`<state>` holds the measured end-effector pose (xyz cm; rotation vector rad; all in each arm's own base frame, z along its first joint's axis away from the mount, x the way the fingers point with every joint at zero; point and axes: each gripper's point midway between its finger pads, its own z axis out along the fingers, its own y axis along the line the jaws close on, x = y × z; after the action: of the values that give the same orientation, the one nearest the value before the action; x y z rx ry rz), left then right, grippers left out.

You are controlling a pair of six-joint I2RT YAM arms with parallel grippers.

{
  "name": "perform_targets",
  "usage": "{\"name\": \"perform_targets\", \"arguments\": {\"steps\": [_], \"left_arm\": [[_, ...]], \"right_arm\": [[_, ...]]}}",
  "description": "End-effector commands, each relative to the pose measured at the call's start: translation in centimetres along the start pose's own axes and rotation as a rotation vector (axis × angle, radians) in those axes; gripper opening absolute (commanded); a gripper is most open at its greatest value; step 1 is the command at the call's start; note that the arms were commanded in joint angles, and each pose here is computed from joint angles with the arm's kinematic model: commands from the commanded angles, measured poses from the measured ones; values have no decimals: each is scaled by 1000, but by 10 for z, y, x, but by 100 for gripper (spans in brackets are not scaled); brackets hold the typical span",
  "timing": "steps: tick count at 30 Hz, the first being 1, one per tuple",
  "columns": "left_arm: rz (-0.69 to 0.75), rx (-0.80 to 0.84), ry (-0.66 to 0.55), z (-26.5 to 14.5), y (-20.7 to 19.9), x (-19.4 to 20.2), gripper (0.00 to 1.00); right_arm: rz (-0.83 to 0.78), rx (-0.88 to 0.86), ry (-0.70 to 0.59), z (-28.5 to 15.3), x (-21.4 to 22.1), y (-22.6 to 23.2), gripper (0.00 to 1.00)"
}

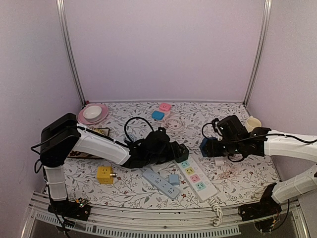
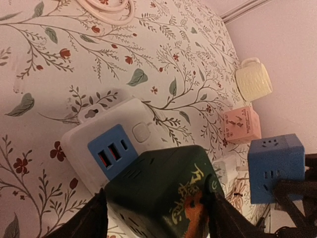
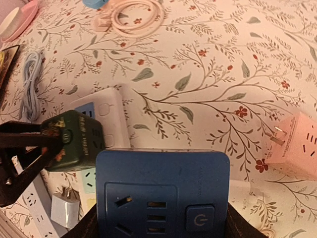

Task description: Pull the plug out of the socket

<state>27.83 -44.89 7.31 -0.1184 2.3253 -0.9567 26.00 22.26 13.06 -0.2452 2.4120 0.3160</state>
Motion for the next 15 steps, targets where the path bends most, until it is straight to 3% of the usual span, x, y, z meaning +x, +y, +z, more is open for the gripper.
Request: {"name": "perform_targets", "arguments": {"steps": [1, 5, 15], "left_arm": [[138, -161, 122, -6, 41, 43, 69], [150, -147, 115, -8, 33, 42, 69], [155, -107, 67, -25, 11, 27, 69]], "right_arm": [[128, -140, -52, 6, -17, -13, 32], [178, -215, -66, 17, -24, -19, 34], [256, -293, 40, 67, -16, -23, 37]]}}
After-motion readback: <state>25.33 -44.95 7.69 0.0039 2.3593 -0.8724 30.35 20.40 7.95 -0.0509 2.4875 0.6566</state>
